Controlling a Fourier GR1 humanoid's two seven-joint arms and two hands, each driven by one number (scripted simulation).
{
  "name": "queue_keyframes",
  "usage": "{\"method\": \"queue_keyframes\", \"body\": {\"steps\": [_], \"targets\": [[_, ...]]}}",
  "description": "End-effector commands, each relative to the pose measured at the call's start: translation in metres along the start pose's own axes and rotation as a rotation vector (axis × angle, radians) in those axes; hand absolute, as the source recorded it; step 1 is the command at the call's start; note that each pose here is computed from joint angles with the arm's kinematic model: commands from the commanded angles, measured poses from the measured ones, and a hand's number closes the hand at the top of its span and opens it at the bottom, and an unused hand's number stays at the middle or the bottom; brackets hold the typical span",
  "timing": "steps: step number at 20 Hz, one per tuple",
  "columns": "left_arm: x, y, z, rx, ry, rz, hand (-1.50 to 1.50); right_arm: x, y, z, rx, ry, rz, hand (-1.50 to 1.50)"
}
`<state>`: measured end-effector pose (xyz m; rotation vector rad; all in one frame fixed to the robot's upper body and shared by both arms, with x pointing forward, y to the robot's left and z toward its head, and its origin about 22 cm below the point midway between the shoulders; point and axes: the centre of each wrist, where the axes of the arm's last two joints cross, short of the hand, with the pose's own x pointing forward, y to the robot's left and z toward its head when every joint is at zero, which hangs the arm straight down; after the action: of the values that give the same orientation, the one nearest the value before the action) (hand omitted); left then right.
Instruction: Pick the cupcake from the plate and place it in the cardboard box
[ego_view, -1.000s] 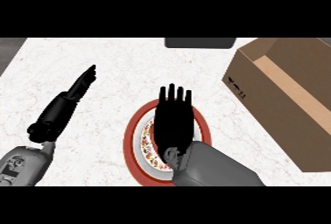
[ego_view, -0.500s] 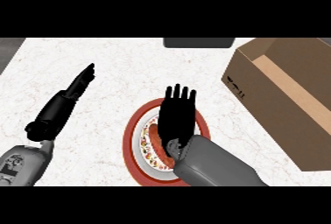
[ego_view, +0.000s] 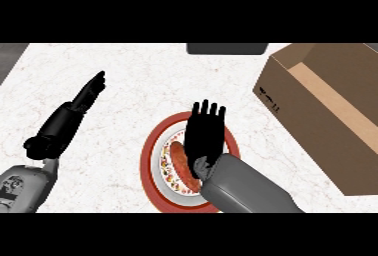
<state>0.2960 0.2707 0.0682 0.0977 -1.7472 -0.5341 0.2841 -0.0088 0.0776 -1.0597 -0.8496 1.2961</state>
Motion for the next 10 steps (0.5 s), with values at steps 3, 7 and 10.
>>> {"method": "queue_keyframes", "body": {"steps": [3, 7, 10], "targets": [[-0.001, -0.005, 0.004, 0.016, -0.018, 0.000, 0.00, 0.002, 0.005, -0.002, 0.016, 0.229, 0.036, -1.50], [-0.009, -0.006, 0.008, -0.005, 0.009, 0.005, 0.00, 0.000, 0.006, -0.009, 0.027, 0.233, 0.020, -1.50], [-0.005, -0.003, -0.002, 0.001, 0.006, -0.003, 0.00, -0.004, 0.025, -0.009, 0.035, 0.225, 0.010, -1.50]]}}
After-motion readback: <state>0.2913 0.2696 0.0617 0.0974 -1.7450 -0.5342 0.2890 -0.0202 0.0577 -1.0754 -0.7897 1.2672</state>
